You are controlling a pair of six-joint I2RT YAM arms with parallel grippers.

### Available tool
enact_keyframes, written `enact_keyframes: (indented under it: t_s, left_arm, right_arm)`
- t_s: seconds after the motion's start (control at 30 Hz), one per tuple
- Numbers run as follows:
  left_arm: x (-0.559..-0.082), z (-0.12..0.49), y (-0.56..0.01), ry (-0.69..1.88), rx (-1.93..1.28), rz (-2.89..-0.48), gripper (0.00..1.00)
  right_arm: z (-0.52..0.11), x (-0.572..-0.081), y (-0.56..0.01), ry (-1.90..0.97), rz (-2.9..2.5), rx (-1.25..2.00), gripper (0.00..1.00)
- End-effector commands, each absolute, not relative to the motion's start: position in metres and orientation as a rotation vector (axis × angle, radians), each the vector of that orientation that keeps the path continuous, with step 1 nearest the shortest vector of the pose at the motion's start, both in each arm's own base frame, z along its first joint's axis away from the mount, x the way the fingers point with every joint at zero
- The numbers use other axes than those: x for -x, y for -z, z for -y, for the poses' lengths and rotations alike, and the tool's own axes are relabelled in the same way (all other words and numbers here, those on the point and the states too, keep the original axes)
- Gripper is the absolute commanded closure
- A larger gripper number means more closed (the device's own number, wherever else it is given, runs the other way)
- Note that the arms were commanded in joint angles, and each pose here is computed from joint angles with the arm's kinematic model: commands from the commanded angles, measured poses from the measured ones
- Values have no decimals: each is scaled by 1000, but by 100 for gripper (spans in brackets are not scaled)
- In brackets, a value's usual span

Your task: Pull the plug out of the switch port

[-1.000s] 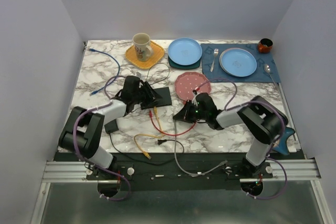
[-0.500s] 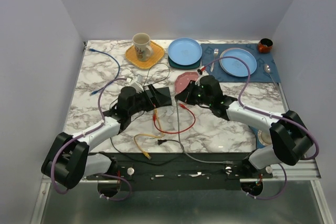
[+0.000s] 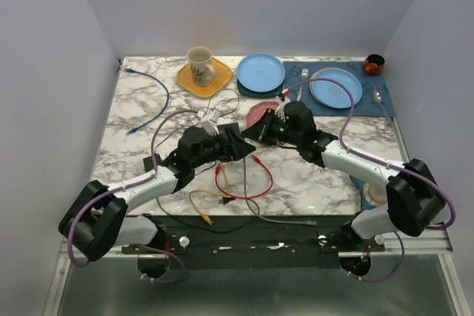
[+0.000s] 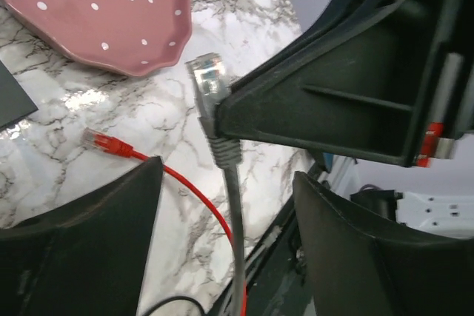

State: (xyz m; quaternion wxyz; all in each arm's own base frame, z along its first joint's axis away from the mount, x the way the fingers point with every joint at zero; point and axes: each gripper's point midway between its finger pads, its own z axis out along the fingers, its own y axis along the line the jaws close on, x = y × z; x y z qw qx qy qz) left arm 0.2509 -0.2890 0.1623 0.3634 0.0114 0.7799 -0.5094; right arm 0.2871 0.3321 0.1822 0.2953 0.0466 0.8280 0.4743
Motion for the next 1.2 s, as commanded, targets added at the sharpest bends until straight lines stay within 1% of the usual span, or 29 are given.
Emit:
enact_keyframes:
  t_s: [0.0, 0.07, 0.1, 0.13, 0.17, 0.2, 0.23, 0.27, 0.37, 0.43, 0.47, 0.53, 0.6, 0.67, 0.73, 0.83, 0.93, 0.97, 1.03, 1.07, 1.17]
  left_arm:
    - [-251, 293, -145, 1272, -61, -2080, 43]
    - [-250, 293, -141, 1263, -62, -2101, 61]
    - [-250, 293, -142, 1260, -66, -2101, 77]
    - [-251, 293, -145, 1255, -74, -2099, 83]
    - [-252, 293, -149, 1249, -88, -2092, 87]
    - [-253, 293, -155, 1241, -109, -2073, 95]
    - [-256, 294, -163, 1229, -122, -2064, 99]
    - [-258, 293, -169, 1217, -130, -2057, 100]
    - [-271, 289, -192, 1169, -140, -2009, 100]
    - [-283, 284, -210, 1142, -123, -1971, 100]
    - [-290, 280, -214, 1123, -109, -1959, 100]
    - [-312, 264, -228, 1053, -48, -1920, 100]
    - [-328, 251, -237, 992, -11, -1886, 100]
    - [-353, 227, -256, 936, 71, -1828, 100]
    - [-374, 201, -270, 908, 155, -1791, 100]
    - [-396, 179, -315, 915, 206, -1715, 100]
    - [-417, 144, -333, 813, 260, -1703, 100]
    - [-425, 128, -358, 788, 275, -1653, 100]
    - [-434, 113, -365, 756, 308, -1651, 100]
    - [-439, 104, -384, 748, 327, -1613, 100]
    - [-458, 62, -397, 718, 505, -1534, 100]
  right_arm:
    - [-332, -277, -213, -1331, -2147, -99, 99]
    - [-329, -276, -216, -1325, -2133, -94, 99]
    - [-327, -274, -223, -1325, -2111, -75, 99]
    - [-326, -274, -224, -1315, -2107, -70, 99]
    - [-325, -274, -227, -1311, -2099, -58, 94]
    - [-324, -274, -231, -1300, -2086, -34, 85]
    - [-322, -273, -236, -1292, -2073, -22, 74]
    - [-321, -273, -239, -1279, -2067, -15, 52]
    - [-303, -279, -250, -1173, -2030, -46, 35]
    - [-282, -286, -253, -1058, -1985, -90, 32]
    - [-272, -283, -271, -1043, -1919, -97, 31]
    - [-245, -288, -265, -884, -1909, -133, 30]
    - [-226, -284, -268, -812, -1877, -138, 30]
    - [-214, -280, -255, -754, -1890, -151, 30]
    - [-207, -274, -251, -747, -1887, -155, 30]
    - [-200, -268, -229, -722, -1921, -166, 31]
    - [-193, -262, -213, -703, -1943, -176, 32]
    - [-192, -261, -210, -699, -1947, -176, 32]
    - [-189, -258, -202, -693, -1956, -182, 32]
    - [-189, -258, -201, -692, -1957, -185, 33]
    - [-189, -256, -194, -694, -1973, -181, 33]
